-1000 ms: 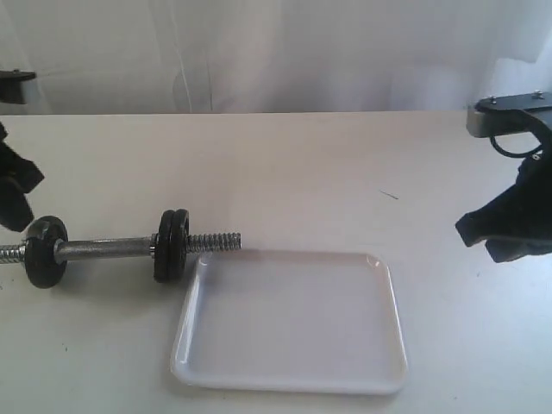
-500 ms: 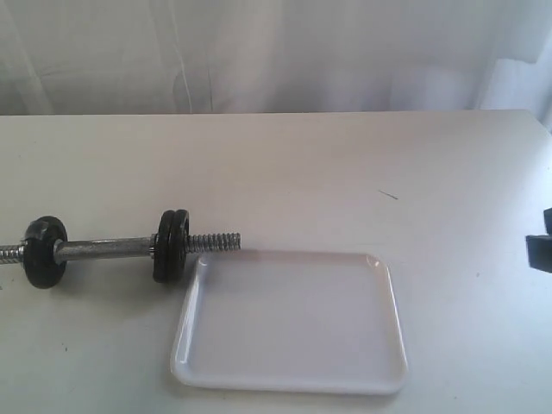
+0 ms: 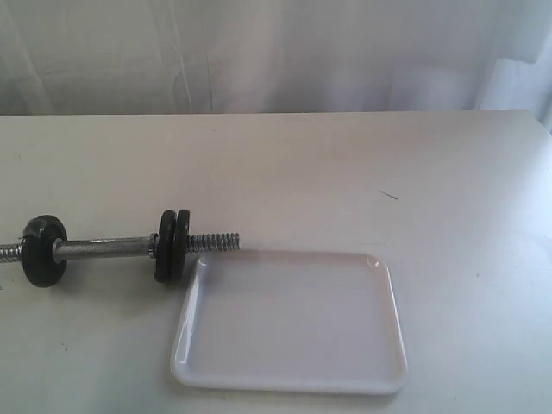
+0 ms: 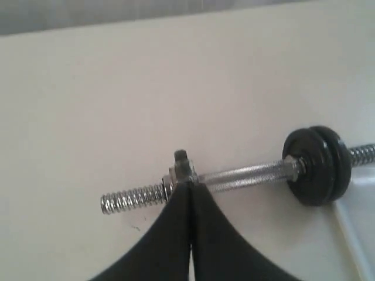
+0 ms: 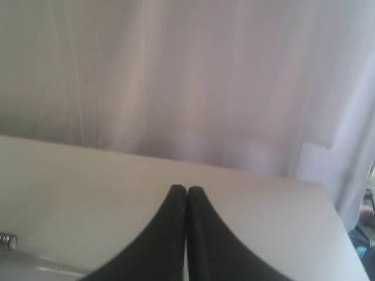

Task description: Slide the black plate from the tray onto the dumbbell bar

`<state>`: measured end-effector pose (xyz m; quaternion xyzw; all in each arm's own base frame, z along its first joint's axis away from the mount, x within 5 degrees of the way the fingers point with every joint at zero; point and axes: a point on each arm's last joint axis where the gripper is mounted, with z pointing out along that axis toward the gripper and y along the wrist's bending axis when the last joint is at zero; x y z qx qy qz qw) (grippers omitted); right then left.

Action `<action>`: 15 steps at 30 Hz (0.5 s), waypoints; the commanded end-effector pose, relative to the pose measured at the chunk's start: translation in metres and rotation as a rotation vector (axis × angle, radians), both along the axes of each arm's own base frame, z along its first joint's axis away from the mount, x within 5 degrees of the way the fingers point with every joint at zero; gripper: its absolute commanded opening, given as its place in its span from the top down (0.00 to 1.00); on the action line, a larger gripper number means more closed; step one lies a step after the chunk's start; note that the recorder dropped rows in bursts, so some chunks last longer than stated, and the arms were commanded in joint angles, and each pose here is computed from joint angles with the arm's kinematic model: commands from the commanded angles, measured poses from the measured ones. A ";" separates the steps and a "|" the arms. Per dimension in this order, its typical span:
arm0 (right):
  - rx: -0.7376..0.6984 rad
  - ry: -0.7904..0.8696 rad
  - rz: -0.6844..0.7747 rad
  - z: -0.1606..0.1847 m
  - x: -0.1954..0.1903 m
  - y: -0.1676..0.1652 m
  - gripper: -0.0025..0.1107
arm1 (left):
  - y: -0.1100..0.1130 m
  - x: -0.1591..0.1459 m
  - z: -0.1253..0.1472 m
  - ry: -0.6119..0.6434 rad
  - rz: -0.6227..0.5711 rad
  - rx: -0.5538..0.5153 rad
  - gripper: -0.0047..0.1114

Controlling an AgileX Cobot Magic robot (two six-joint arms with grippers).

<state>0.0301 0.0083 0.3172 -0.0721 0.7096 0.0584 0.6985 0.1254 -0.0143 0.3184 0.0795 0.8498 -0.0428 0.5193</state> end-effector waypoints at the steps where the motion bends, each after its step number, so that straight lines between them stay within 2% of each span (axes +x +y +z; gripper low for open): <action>1: -0.011 -0.109 -0.020 -0.007 -0.014 -0.003 0.98 | 0.002 -0.023 0.006 -0.186 0.039 -0.038 0.96; 7: 0.012 -0.106 -0.012 -0.007 -0.014 -0.003 0.98 | 0.004 -0.054 0.005 -0.365 0.062 -0.058 0.96; 15: 0.019 -0.096 -0.005 -0.005 -0.016 -0.002 0.98 | 0.007 -0.111 0.004 -0.698 0.080 -0.040 0.96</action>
